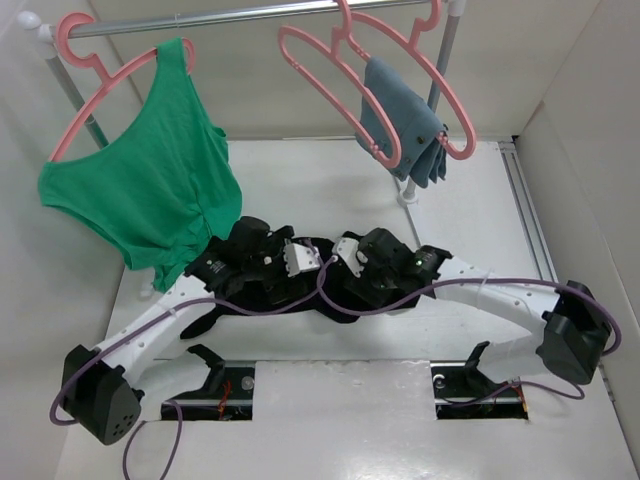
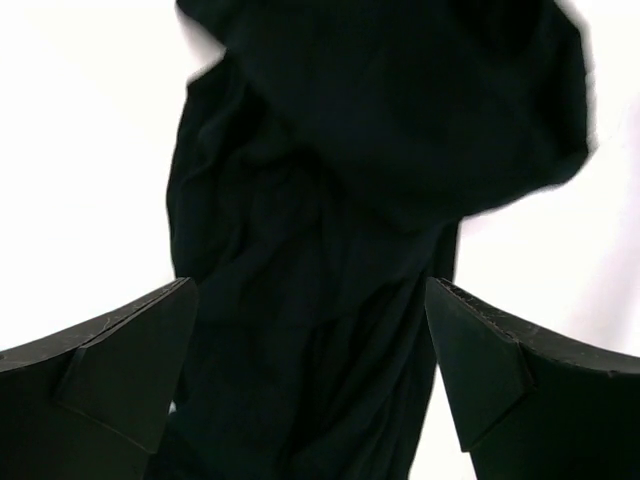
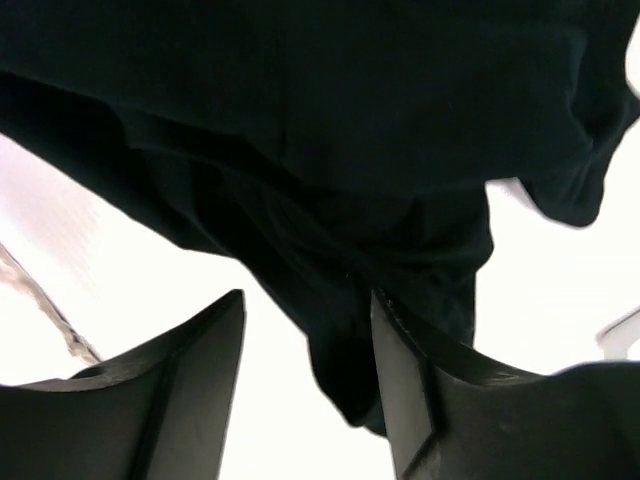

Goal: Place the t-shirt on the hanger
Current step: Move the tshirt to the center of the board

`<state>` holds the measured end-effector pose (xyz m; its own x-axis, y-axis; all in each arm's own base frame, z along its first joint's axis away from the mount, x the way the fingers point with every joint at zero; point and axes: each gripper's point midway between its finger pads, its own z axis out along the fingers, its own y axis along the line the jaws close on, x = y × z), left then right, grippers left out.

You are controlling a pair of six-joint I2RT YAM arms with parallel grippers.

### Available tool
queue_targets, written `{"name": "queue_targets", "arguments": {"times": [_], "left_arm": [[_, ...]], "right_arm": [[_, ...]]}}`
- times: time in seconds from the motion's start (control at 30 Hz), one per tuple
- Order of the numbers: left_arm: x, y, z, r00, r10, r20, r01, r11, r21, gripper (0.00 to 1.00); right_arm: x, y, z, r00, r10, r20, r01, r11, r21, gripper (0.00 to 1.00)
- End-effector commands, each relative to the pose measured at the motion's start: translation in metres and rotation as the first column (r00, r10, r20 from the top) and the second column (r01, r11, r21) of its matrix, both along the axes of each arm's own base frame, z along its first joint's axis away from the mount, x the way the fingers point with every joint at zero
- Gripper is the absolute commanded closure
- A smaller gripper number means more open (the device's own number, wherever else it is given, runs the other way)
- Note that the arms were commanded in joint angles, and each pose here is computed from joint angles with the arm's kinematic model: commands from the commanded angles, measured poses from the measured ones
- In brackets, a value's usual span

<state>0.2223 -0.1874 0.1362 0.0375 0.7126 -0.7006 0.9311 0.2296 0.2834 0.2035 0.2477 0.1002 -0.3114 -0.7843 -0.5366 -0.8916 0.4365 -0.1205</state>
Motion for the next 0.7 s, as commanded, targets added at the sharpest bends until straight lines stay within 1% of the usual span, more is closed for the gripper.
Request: {"name": "queue_targets", "arguments": {"times": [0.0, 0.07, 0.13, 0.17, 0.2, 0.23, 0.27, 0.3, 0.33, 0.37, 0.4, 0.43, 0.47, 0.53, 0.57, 0.6, 0.63, 0.67], "left_arm": [[0.006, -0.033, 0.055, 0.995, -0.052, 0.083, 0.063, 0.989, -0.132, 0.06], [0.005, -0.046, 0.071, 0.994, -0.08, 0.075, 0.093, 0.976, -0.199, 0.1], [0.0, -0.057, 0.073, 0.99, -0.125, 0.062, 0.136, 0.968, -0.212, 0.13], [-0.004, -0.06, 0.07, 0.99, -0.137, 0.042, 0.143, 0.966, -0.215, 0.15], [-0.006, -0.062, 0.063, 0.989, -0.147, 0.024, 0.148, 0.967, -0.206, 0.15], [-0.012, -0.065, 0.055, 0.986, -0.166, -0.008, 0.161, 0.965, -0.208, 0.15], [-0.017, -0.067, 0.05, 0.984, -0.178, -0.019, 0.17, 0.964, -0.202, 0.12], [-0.022, -0.067, 0.036, 0.981, -0.186, -0.062, 0.17, 0.964, -0.203, 0.07], [-0.027, -0.068, 0.03, 0.979, -0.191, -0.078, 0.172, 0.964, -0.203, 0.06], [-0.028, -0.068, 0.025, 0.979, -0.183, -0.092, 0.161, 0.965, -0.206, 0.06], [-0.025, -0.071, 0.024, 0.981, -0.176, -0.082, 0.154, 0.962, -0.224, 0.05], [-0.03, -0.072, 0.011, 0.978, -0.176, -0.112, 0.149, 0.964, -0.22, 0.05], [-0.031, -0.074, 0.009, 0.979, -0.155, -0.13, 0.122, 0.965, -0.232, 0.05], [-0.026, -0.08, 0.013, 0.983, -0.143, -0.112, 0.109, 0.957, -0.27, 0.05], [-0.026, -0.081, 0.012, 0.984, -0.139, -0.111, 0.104, 0.955, -0.279, 0.05], [-0.027, -0.081, 0.009, 0.983, -0.13, -0.126, 0.09, 0.954, -0.285, 0.08], [-0.025, -0.082, 0.011, 0.984, -0.131, -0.117, 0.092, 0.952, -0.291, 0.12], [-0.029, -0.079, 0.002, 0.982, -0.125, -0.139, 0.081, 0.955, -0.285, 0.16]], "right_arm": [[0.01, 0.026, 0.031, 0.998, -0.052, 0.046, 0.042, 0.979, 0.2, 0.43], [0.008, 0.031, 0.034, 0.998, -0.025, 0.053, 0.012, 0.973, 0.232, 0.46], [0.012, 0.041, 0.04, 0.997, 0.008, 0.076, -0.027, 0.967, 0.255, 0.47], [0.012, 0.043, 0.041, 0.997, 0.014, 0.078, -0.034, 0.963, 0.267, 0.47], [0.012, 0.046, 0.039, 0.996, 0.03, 0.081, -0.051, 0.963, 0.264, 0.47], [0.01, 0.052, 0.043, 0.995, 0.061, 0.085, -0.083, 0.953, 0.29, 0.47], [0.01, 0.052, 0.038, 0.995, 0.062, 0.079, -0.082, 0.955, 0.285, 0.49], [0.009, 0.059, 0.042, 0.993, 0.079, 0.086, -0.102, 0.944, 0.315, 0.51], [0.005, 0.058, 0.036, 0.993, 0.091, 0.068, -0.108, 0.944, 0.311, 0.52], [0.004, 0.06, 0.039, 0.992, 0.099, 0.077, -0.119, 0.936, 0.331, 0.53], [0.003, 0.062, 0.045, 0.991, 0.106, 0.087, -0.13, 0.928, 0.349, 0.53], [0.001, 0.06, 0.044, 0.992, 0.099, 0.079, -0.121, 0.928, 0.352, 0.53], [0.003, 0.057, 0.049, 0.993, 0.083, 0.087, -0.11, 0.923, 0.37, 0.53], [0.003, 0.054, 0.056, 0.996, 0.045, 0.075, -0.072, 0.912, 0.404, 0.53], [0.007, 0.052, 0.061, 0.997, 0.018, 0.075, -0.048, 0.903, 0.427, 0.49], [0.004, 0.05, 0.069, 0.998, -0.022, 0.062, -0.01, 0.883, 0.47, 0.45], [0.007, 0.046, 0.072, 0.997, -0.061, 0.054, 0.027, 0.872, 0.489, 0.42], [0.011, 0.04, 0.074, 0.992, -0.112, 0.054, 0.071, 0.867, 0.494, 0.41]]}}
